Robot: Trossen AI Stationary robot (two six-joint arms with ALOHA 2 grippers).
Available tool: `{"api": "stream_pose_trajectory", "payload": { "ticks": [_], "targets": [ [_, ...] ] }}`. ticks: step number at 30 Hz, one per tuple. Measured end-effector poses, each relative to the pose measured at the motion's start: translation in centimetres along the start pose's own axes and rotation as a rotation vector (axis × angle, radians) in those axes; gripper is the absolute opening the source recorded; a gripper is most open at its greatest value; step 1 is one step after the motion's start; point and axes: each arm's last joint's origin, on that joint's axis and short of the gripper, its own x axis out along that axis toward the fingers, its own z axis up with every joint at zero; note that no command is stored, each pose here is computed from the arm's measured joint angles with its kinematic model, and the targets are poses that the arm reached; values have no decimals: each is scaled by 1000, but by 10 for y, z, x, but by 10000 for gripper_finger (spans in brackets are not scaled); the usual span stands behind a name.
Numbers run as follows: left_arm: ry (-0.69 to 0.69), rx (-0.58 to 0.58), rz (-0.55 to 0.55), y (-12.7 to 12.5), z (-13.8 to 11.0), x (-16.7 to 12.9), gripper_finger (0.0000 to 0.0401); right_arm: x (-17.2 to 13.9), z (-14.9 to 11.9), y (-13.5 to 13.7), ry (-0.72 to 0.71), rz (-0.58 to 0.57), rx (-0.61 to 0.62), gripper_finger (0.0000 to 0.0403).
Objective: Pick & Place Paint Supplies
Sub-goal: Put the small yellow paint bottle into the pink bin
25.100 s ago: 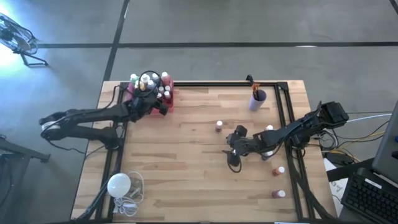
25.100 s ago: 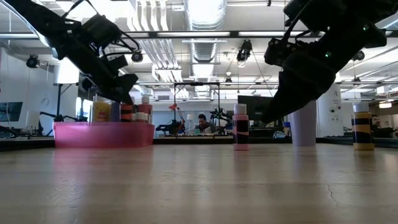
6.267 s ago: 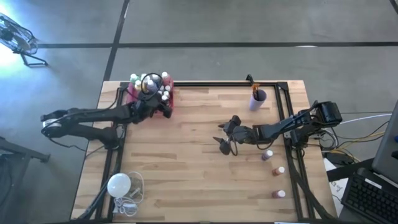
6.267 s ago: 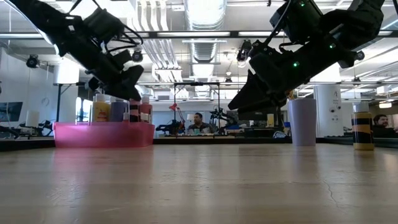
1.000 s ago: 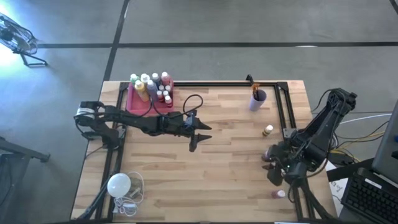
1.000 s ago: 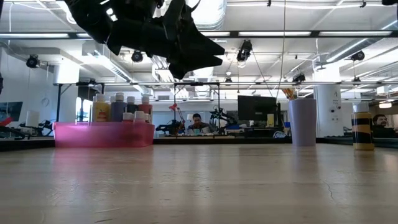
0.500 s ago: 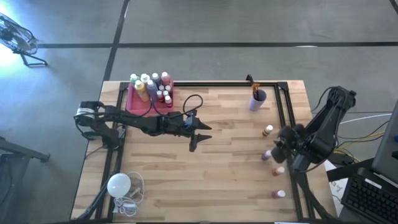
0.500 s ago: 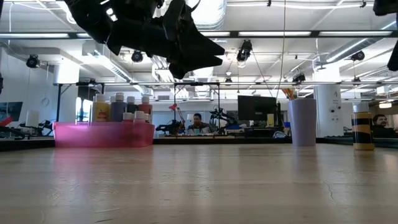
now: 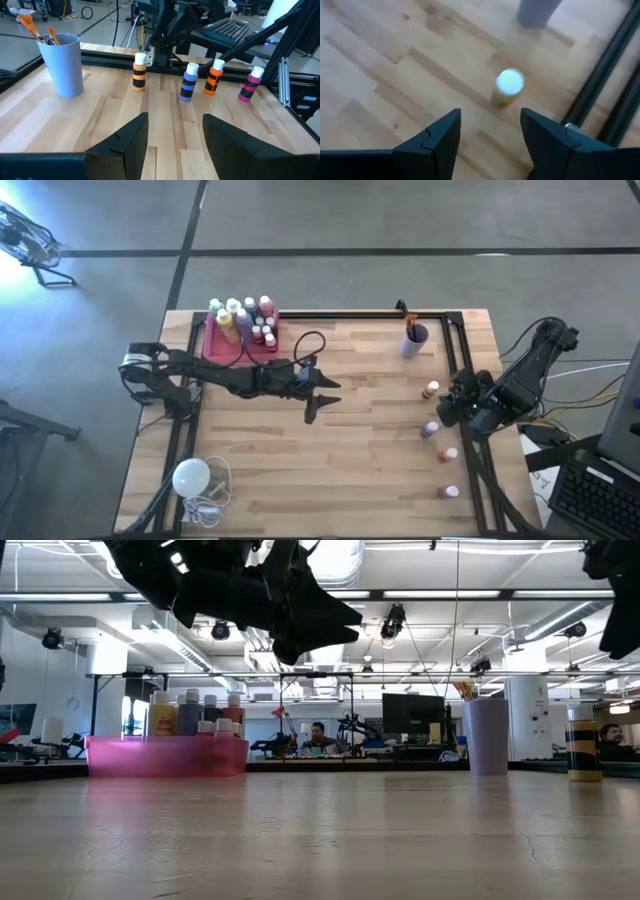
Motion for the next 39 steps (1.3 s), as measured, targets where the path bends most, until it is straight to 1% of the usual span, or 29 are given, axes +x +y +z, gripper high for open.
{"api": "stream_pose_trajectory", "payload": {
  "ticks": [5, 8, 14, 16, 20, 27, 32, 39],
  "targets": [
    [-7, 0, -1, 0, 1, 0, 193, 5, 15, 1, 2, -75, -37, 203],
    [-6, 0, -1, 0, 1, 0, 193, 10, 22, 0, 37, -111, -47, 206],
    [-5, 0, -1, 0, 1, 0, 193, 21, 31, 7, 108, -68, -68, 224],
    [-2, 0, -1, 0, 0, 0, 193, 23, 34, 6, 130, -72, -72, 231],
    [11, -1, 1, 0, -1, 0, 193, 28, 36, 3, 145, -95, -54, 247],
    [12, -1, 1, 0, -1, 0, 193, 35, 41, 5, 175, -96, 2, 266],
    [11, -1, 1, 0, -1, 0, 193, 43, 45, 7, 200, -138, 26, 261],
    [12, -1, 1, 0, -1, 0, 193, 52, 49, 8, 233, -167, 7, 238]
  ]
}}
